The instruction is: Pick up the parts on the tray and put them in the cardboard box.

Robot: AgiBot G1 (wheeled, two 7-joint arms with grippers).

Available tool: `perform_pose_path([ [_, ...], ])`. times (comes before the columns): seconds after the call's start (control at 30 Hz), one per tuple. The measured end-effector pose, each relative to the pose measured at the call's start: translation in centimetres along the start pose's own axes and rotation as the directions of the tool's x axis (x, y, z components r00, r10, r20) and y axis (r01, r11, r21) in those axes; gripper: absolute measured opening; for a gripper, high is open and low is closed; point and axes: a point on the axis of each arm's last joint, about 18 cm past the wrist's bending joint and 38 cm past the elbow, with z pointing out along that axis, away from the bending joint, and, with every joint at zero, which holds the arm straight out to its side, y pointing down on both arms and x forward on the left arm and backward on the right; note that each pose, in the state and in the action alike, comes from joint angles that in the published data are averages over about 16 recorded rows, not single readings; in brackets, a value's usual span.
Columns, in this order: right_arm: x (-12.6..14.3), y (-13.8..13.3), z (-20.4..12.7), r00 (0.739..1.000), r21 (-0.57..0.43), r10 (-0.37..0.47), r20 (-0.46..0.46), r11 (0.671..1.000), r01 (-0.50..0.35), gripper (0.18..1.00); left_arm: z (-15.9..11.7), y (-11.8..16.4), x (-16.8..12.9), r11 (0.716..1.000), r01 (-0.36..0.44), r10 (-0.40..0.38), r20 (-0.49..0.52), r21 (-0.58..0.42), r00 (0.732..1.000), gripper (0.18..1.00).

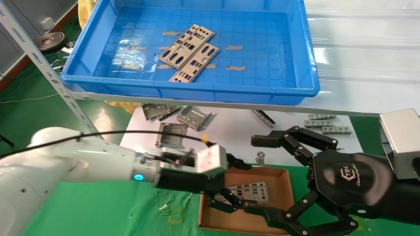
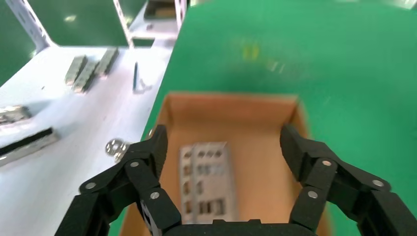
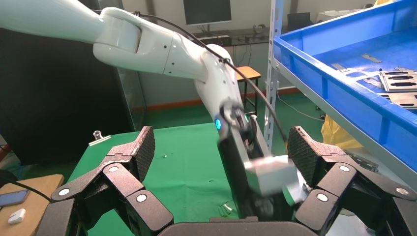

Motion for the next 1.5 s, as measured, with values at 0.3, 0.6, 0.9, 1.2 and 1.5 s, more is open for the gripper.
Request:
perform_pose_path([
  [0.3, 0.0, 0.0, 0.0, 1.0, 0.0, 0.0, 0.0, 1.0, 0.0, 1.001, -2.7, -1.4, 0.4, 0.99, 0.097, -0.094, -0.039, 0.102, 0.995, 0.896],
  [0.6, 0.0, 0.0, 0.0, 1.0, 0.0, 0.0, 0.0, 1.0, 0.0, 1.001, -3.6, -1.5, 0.7, 0.985, 0.114, -0.11, -0.039, 0.133, 0.993, 0.977],
  [0.9, 0.0, 0.0, 0.0, 1.0, 0.0, 0.0, 0.0, 1.0, 0.0, 1.001, -5.6, -1.5, 1.5, 0.969, 0.143, -0.142, -0.022, 0.2, 0.99, 1.0],
  [1.2, 0.0, 0.0, 0.0, 1.0, 0.0, 0.0, 0.0, 1.0, 0.0, 1.001, -8.7, -1.8, 2.6, 0.949, 0.161, -0.168, 0.003, 0.27, 0.986, 1.001],
  [1.5, 0.0, 0.0, 0.0, 1.0, 0.0, 0.0, 0.0, 1.0, 0.0, 1.001, -12.1, -2.5, 3.9, 0.935, 0.158, -0.177, 0.032, 0.318, 0.984, 1.001],
])
